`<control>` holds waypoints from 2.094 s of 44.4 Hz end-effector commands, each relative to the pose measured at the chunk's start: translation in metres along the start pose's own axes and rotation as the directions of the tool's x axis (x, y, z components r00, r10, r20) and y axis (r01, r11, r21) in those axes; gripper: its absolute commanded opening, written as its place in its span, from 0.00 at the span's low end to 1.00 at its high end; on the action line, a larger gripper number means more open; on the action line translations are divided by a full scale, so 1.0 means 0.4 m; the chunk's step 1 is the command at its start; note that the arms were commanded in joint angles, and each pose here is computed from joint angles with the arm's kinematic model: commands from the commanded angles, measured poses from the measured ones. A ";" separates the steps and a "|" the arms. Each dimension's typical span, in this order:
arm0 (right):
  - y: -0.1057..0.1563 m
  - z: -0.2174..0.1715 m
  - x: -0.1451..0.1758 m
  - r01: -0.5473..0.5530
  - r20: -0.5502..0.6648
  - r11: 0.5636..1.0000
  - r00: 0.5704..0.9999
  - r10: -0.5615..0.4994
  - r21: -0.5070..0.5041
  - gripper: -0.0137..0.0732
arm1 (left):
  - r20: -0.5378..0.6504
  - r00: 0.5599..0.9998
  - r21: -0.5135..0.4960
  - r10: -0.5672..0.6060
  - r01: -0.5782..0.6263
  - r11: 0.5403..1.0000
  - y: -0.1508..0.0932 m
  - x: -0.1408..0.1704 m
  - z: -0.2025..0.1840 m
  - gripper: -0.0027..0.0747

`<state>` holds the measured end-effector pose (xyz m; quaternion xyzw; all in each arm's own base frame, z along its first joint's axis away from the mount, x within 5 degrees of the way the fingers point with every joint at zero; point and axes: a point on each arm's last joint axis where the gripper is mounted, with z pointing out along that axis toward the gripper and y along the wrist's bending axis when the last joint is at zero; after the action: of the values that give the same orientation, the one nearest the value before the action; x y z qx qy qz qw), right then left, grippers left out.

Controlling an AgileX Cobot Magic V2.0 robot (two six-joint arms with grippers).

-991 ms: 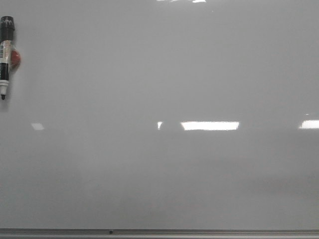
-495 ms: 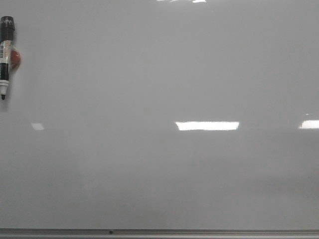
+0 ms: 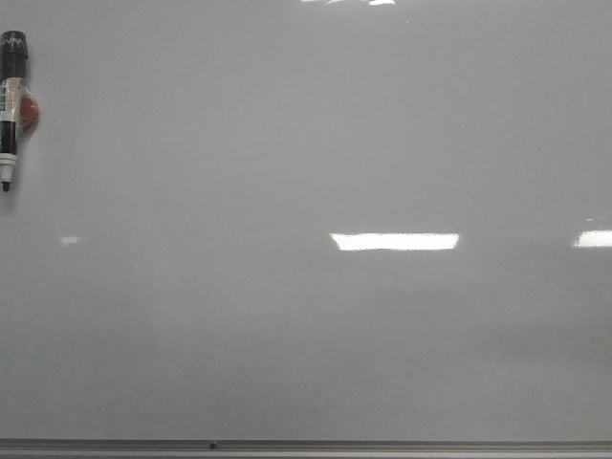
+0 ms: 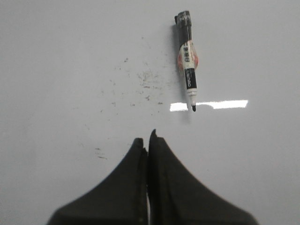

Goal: Write number 8 on whiteboard

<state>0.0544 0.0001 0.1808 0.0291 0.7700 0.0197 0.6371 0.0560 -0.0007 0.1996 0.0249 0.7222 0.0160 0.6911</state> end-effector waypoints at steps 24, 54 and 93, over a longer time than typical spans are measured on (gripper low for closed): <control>0.006 -0.043 -0.136 0.013 0.298 1.000 0.954 -0.013 0.002 0.08 | 0.294 0.956 -0.013 -0.010 0.014 1.000 0.008 -0.133 -0.034 0.01; 0.029 -0.082 -0.443 0.072 0.224 0.997 0.972 -0.073 0.009 0.08 | 0.064 0.998 0.013 -0.013 0.012 1.000 0.024 -0.482 -0.023 0.01; 0.023 0.059 -0.366 0.076 -0.196 0.997 0.978 -0.074 -0.001 0.55 | -0.391 0.920 0.037 -0.018 0.036 0.999 0.014 -0.337 0.187 0.21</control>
<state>0.1001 0.0004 0.3098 0.0030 0.8457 0.0071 0.5337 0.1263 -0.0030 0.3189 0.0294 0.8681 0.0005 0.4956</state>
